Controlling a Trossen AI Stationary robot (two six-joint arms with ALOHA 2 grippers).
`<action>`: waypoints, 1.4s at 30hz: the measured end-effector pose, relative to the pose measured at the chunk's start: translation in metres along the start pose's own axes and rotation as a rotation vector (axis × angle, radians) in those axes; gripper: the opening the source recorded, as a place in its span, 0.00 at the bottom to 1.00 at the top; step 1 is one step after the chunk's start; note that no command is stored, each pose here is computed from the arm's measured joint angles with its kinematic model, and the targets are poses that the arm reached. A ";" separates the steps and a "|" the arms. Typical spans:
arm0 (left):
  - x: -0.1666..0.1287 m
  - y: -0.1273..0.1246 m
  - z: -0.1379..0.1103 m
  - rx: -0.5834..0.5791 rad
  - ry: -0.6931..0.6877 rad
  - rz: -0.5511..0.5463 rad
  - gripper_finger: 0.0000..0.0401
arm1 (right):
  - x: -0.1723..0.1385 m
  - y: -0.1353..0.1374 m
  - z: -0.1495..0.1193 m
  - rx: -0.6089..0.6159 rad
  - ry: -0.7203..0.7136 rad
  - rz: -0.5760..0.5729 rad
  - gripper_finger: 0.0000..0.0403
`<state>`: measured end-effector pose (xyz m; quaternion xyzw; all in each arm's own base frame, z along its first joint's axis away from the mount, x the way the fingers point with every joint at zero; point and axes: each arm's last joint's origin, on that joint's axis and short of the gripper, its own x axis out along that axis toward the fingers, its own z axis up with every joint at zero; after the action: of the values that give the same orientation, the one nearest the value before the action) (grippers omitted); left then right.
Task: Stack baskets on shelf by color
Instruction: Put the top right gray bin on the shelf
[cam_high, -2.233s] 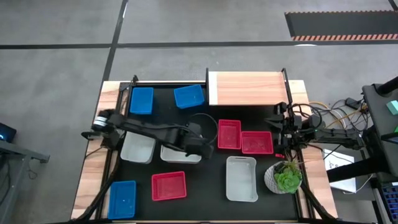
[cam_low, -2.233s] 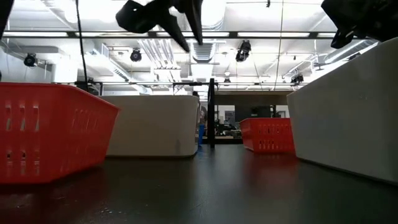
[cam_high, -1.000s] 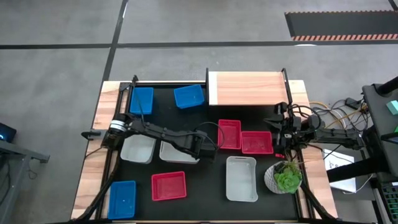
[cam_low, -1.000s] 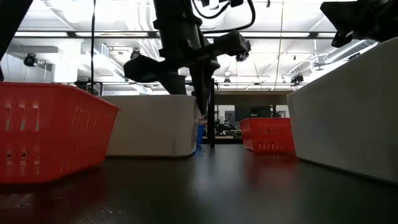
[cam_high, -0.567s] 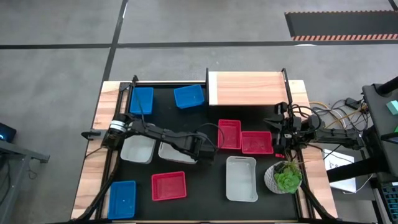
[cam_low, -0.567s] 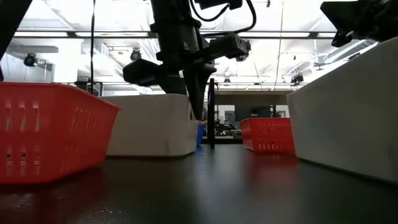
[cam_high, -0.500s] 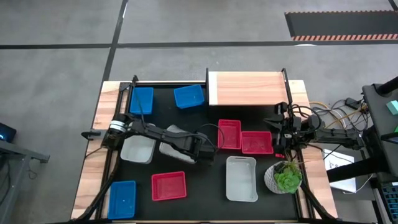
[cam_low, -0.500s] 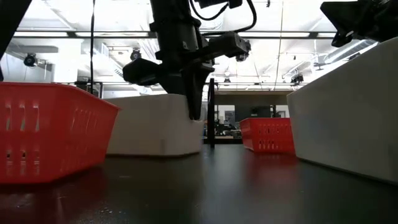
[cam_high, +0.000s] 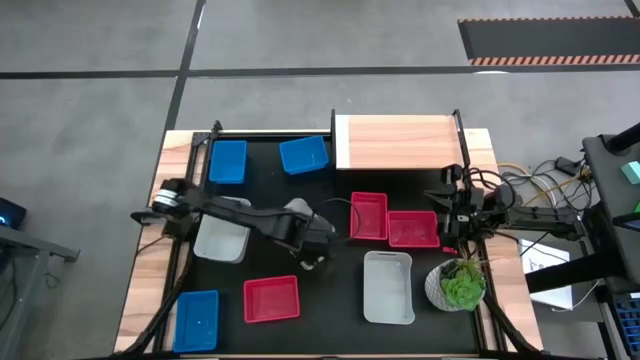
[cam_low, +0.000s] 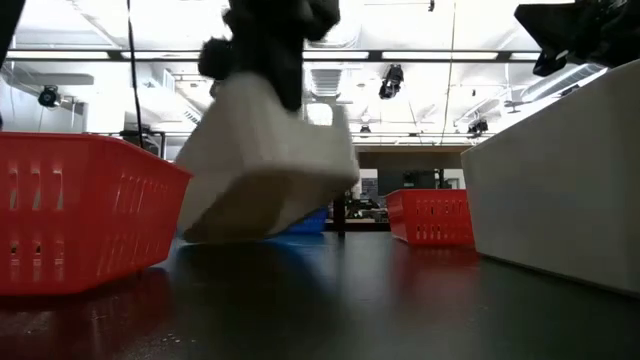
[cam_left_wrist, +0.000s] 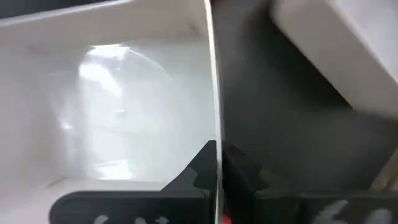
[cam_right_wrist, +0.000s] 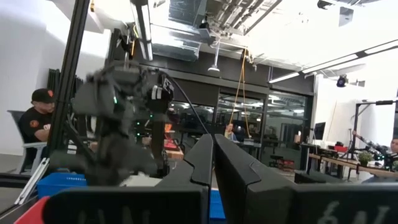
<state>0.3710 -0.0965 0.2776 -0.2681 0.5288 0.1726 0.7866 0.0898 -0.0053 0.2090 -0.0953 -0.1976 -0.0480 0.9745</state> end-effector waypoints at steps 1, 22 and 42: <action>-0.008 -0.003 -0.004 0.059 -0.009 -0.022 0.00 | 0.000 0.000 0.000 -0.001 0.004 0.001 0.02; -0.132 -0.038 -0.024 0.799 -0.543 0.037 0.00 | 0.000 0.000 -0.003 -0.008 0.026 0.005 0.02; -0.102 0.042 0.119 0.759 -0.680 0.199 0.00 | 0.001 -0.001 0.005 -0.010 0.032 0.007 0.02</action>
<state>0.3970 0.0100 0.3975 0.1588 0.2915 0.1200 0.9356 0.0888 -0.0052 0.2146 -0.1003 -0.1814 -0.0471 0.9771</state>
